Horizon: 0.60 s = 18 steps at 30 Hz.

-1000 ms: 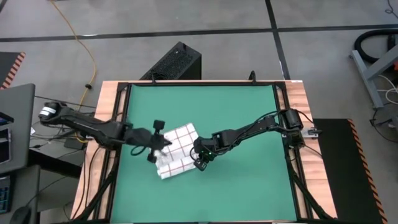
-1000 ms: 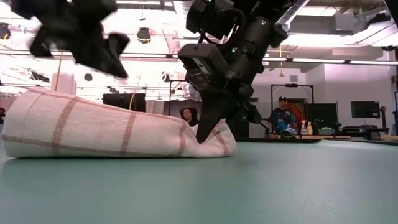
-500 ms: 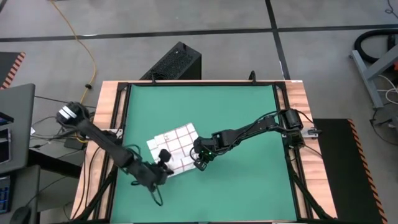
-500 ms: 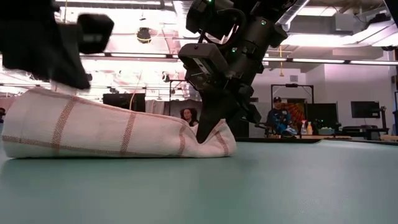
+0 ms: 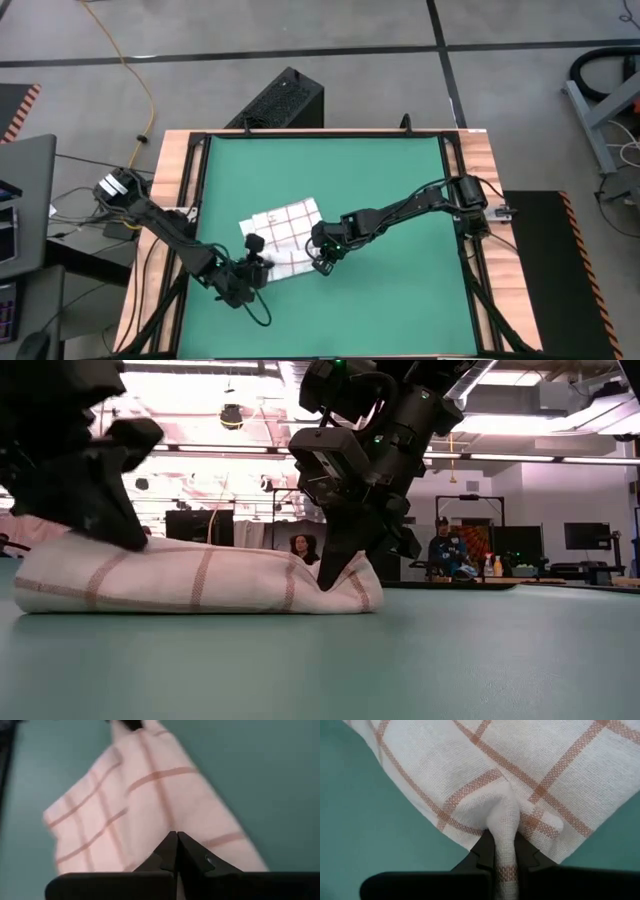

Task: Roll towel
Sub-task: Roll the white towel

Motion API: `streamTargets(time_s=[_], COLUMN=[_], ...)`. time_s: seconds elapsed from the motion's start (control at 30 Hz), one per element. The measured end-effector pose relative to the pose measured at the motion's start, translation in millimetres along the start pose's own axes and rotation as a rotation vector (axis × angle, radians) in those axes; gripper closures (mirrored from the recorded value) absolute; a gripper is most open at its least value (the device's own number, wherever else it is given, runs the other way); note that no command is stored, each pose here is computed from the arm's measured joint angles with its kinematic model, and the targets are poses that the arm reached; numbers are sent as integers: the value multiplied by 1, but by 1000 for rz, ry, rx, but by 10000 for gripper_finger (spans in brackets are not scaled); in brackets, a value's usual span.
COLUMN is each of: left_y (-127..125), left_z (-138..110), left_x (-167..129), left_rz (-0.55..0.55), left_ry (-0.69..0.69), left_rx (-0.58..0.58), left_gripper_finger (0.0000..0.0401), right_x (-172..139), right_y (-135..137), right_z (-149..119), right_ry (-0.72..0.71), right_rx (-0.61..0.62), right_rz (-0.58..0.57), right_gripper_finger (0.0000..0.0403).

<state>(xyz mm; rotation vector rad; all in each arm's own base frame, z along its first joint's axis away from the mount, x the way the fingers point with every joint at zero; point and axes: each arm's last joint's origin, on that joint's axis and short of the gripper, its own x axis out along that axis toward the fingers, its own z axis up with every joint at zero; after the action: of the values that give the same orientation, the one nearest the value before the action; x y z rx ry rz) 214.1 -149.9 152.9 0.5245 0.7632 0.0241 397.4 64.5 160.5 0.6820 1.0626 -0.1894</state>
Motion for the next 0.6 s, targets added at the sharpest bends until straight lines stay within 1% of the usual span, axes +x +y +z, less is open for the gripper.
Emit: streamTargets(time_s=[0.1, 0.2, 0.27, 0.37, 0.5, 0.6], left_y=[4, 5, 4, 2, 1, -1], left_z=[-1, -5, -8, -17, -31, -45], left_x=[-8, -8, -5, -2, -1, 0], left_rz=[48, 53, 35, 16, 36, 42], left_ry=[-1, 7, 12, 9, 53, 85], left_rx=[-16, -31, -55, -102, -164, -225], left_gripper_finger=[401, 401, 401, 401, 401, 401], right_x=[0, 0, 0, 0, 0, 0], right_y=[0, 0, 0, 0, 0, 1], right_z=[0, 0, 0, 0, 0, -1], right_ry=[1, 2, 2, 2, 3, 3], right_rx=[-3, -3, -2, -3, -2, -4], right_rz=[1, 3, 3, 3, 3, 3], right_gripper_finger=[364, 364, 364, 364, 363, 353])
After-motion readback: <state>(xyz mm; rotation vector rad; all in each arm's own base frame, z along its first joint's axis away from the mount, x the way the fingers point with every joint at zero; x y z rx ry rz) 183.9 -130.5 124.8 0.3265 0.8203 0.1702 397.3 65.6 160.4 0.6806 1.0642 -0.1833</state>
